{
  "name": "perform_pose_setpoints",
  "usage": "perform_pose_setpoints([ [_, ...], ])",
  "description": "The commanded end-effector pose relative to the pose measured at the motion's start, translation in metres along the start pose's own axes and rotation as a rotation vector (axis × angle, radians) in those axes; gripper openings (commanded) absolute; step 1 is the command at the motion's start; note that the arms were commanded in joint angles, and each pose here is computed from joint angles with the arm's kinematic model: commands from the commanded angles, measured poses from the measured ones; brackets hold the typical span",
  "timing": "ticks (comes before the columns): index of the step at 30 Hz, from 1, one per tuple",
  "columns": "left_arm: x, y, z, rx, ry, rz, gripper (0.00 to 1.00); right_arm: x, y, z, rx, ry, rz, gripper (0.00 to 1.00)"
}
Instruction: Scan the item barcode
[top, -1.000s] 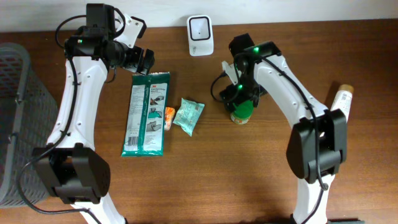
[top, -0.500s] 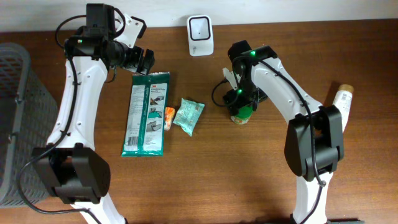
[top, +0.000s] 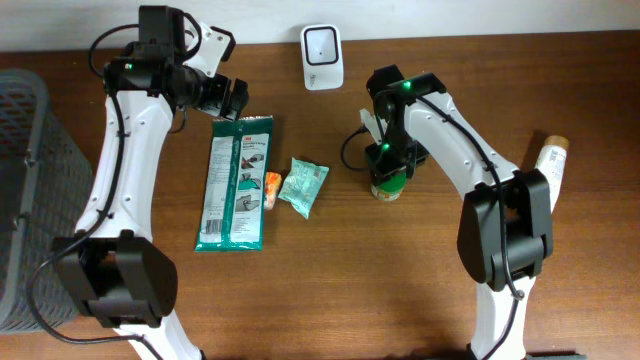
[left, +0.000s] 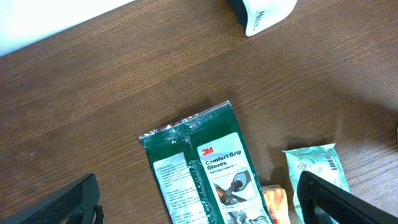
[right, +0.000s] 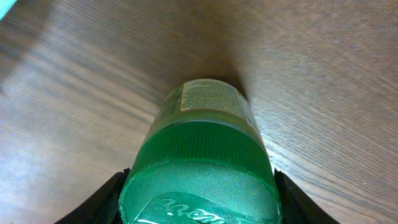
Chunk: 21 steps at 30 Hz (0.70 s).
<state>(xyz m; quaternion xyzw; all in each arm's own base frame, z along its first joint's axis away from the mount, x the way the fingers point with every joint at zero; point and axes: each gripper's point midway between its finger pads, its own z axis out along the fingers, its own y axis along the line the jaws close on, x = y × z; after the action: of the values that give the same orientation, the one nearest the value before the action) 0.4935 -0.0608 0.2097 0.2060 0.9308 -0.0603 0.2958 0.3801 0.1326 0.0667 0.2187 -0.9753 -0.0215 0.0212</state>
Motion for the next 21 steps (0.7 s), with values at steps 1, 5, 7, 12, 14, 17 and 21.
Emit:
perform_pose_setpoints([
  [1,-0.012,0.001,-0.019,-0.015,-0.05,0.013,0.99,-0.012,0.016,-0.017,-0.099,-0.048,0.011,0.44],
  [5,-0.012,0.001,-0.019,-0.015,-0.05,0.013,0.99,-0.025,0.042,-0.062,-0.242,-0.121,-0.01,0.45],
  [7,-0.012,0.001,-0.019,-0.015,-0.05,0.013,0.99,-0.029,0.05,-0.081,-0.297,-0.152,-0.019,0.45],
  [12,-0.012,0.001,-0.019,-0.015,-0.05,0.013,0.99,-0.043,0.103,-0.16,-0.742,-0.346,-0.144,0.45],
  [14,-0.012,0.001,-0.019,-0.015,-0.05,0.013,0.99,-0.043,0.114,-0.181,-0.875,-0.387,-0.156,0.45],
  [17,-0.012,0.001,-0.019,-0.015,-0.05,0.013,0.99,-0.041,0.123,-0.214,-1.091,-0.434,-0.152,0.45],
  [21,-0.012,0.001,-0.019,-0.015,-0.05,0.013,0.99,-0.038,0.121,-0.243,-1.262,-0.48,-0.145,0.45],
])
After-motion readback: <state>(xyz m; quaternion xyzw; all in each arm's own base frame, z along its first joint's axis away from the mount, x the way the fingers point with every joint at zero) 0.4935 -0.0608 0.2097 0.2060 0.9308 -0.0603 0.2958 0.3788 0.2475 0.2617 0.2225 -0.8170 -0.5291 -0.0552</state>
